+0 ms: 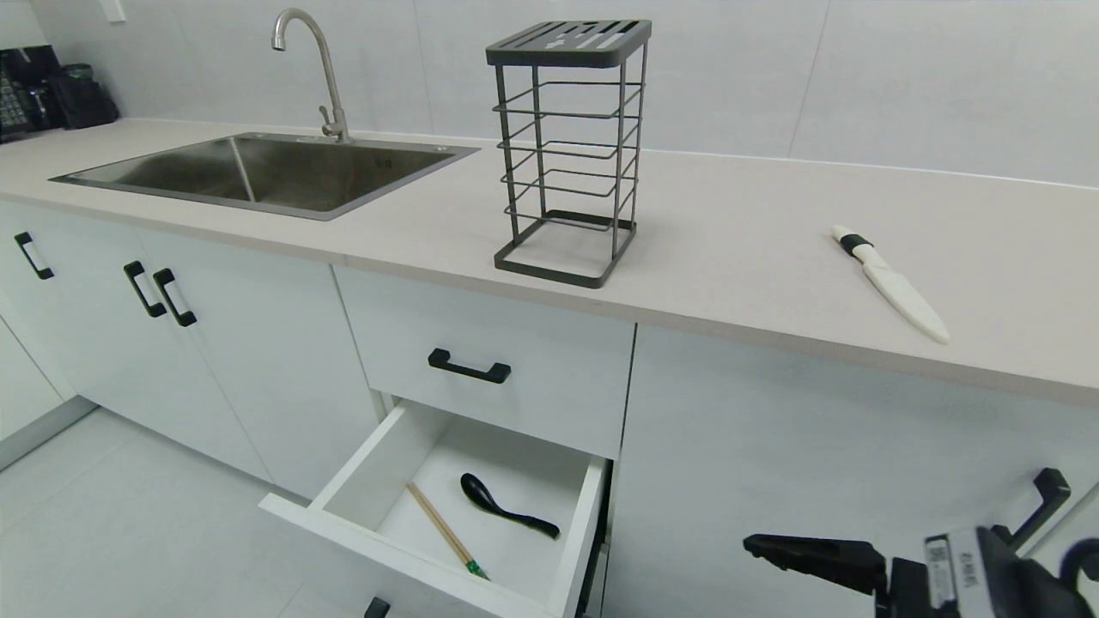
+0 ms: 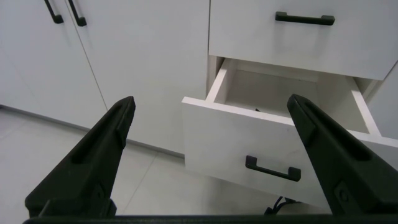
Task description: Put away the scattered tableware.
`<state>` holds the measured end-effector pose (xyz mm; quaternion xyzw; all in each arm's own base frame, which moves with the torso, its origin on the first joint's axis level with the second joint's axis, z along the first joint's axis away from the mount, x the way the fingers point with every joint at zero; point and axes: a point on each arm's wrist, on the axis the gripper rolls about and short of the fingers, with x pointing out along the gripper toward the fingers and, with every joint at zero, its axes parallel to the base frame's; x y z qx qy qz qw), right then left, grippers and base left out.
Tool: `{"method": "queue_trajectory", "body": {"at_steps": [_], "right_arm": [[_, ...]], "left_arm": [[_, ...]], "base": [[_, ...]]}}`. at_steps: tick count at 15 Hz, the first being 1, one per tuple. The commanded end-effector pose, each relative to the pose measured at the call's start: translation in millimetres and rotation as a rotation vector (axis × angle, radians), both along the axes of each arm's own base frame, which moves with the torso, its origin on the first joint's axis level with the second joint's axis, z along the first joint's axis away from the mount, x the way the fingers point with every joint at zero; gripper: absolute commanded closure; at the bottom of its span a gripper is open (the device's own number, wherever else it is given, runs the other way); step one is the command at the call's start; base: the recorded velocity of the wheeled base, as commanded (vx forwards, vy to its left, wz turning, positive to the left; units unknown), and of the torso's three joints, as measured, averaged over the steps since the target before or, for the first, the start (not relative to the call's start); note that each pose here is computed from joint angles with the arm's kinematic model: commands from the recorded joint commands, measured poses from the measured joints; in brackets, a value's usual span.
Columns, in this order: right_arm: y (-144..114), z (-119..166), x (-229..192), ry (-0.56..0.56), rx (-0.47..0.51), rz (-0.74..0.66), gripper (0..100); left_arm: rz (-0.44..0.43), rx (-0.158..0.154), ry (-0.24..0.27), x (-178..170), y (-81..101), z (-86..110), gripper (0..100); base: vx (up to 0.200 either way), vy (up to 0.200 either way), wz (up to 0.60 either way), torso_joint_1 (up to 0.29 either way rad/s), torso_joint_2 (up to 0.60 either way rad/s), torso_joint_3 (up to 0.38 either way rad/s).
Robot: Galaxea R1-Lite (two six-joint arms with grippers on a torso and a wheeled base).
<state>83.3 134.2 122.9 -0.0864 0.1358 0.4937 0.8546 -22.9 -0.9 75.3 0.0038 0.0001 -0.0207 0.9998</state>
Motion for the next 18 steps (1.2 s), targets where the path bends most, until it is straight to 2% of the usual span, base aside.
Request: {"method": "queue_trajectory", "body": {"at_steps": [1, 3, 4, 8, 11, 13, 15, 18], "right_arm": [[-67.8, -6.3, -11.4, -0.133, -0.048, -0.094, 0], [-91.4, -6.3, -28.5, -0.251, -0.103, -0.107, 0], [-99.0, -6.2, -36.3, -0.274, -0.092, -0.145, 0], [-122.2, -0.3, -69.7, -0.465, 0.046, -0.33, 0], [-128.9, 3.0, -86.5, -0.58, 0.066, -0.532, 0], [-129.4, -2.6, -93.6, -0.598, 0.06, -0.624, 0], [-128.1, -12.6, -105.7, -0.576, 0.127, -0.745, 0], [-128.9, -31.0, -106.9, -0.485, 0.148, -0.776, 0]], "left_arm": [[0.0, 0.0, 0.001, 0.1, 0.0, 0.0, 0], [0.0, 0.0, 0.001, 0.1, 0.0, 0.0, 0], [-0.001, 0.0, 0.001, 0.1, 0.0, 0.0, 0], [0.0, 0.0, 0.001, 0.1, 0.0, 0.0, 0], [-0.001, -0.002, 0.001, 0.1, 0.0, 0.0, 0], [0.0, -0.002, 0.001, 0.1, 0.0, 0.0, 0], [0.0, -0.002, 0.001, 0.1, 0.0, 0.0, 0], [0.0, -0.002, 0.001, 0.1, 0.0, 0.0, 0]], "base": [[0.0, 0.0, 0.0, 0.0, 0.0, 0.0], [0.0, 0.0, 0.0, 0.0, 0.0, 0.0], [0.0, 0.0, 0.0, 0.0, 0.0, 0.0], [0.0, 0.0, 0.0, 0.0, 0.0, 0.0], [0.0, 0.0, 0.0, 0.0, 0.0, 0.0], [0.0, 0.0, 0.0, 0.0, 0.0, 0.0], [0.0, 0.0, 0.0, 0.0, 0.0, 0.0], [0.0, 0.0, 0.0, 0.0, 0.0, 0.0]]}}
